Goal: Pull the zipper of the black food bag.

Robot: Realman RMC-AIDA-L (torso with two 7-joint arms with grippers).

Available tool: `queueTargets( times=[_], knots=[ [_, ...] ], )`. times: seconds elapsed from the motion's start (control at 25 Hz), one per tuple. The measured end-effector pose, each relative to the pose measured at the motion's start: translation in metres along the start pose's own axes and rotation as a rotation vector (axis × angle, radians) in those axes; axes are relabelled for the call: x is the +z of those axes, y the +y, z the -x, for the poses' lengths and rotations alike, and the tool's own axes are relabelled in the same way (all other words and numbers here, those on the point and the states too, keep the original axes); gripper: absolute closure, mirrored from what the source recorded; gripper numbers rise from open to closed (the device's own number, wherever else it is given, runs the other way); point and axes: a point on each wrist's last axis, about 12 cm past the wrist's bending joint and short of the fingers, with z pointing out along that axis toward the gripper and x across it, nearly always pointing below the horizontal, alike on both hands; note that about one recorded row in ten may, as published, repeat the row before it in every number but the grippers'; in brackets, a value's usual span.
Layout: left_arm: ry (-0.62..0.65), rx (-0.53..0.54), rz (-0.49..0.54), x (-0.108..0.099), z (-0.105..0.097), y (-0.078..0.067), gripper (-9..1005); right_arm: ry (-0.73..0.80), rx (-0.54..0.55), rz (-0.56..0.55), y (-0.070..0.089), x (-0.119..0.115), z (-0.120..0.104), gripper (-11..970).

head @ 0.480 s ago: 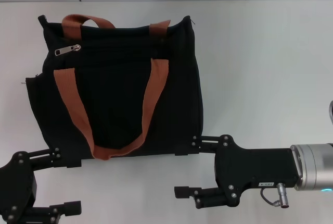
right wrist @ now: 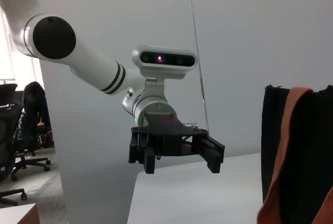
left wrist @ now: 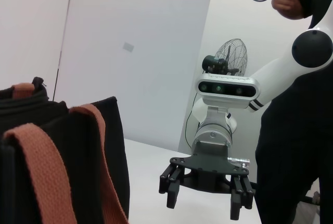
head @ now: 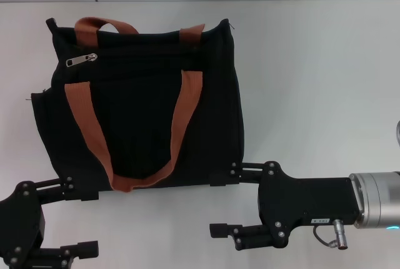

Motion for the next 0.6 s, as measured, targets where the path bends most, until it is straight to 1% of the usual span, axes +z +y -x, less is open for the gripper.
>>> queueTargets(
  times=[0.6],
  knots=[
    [0.002,0.004,0.002,0.0009,0.0001,0.001,226,0.0,0.0,-0.001,-0.0008,-0.0006,0.0006,216]
  ],
)
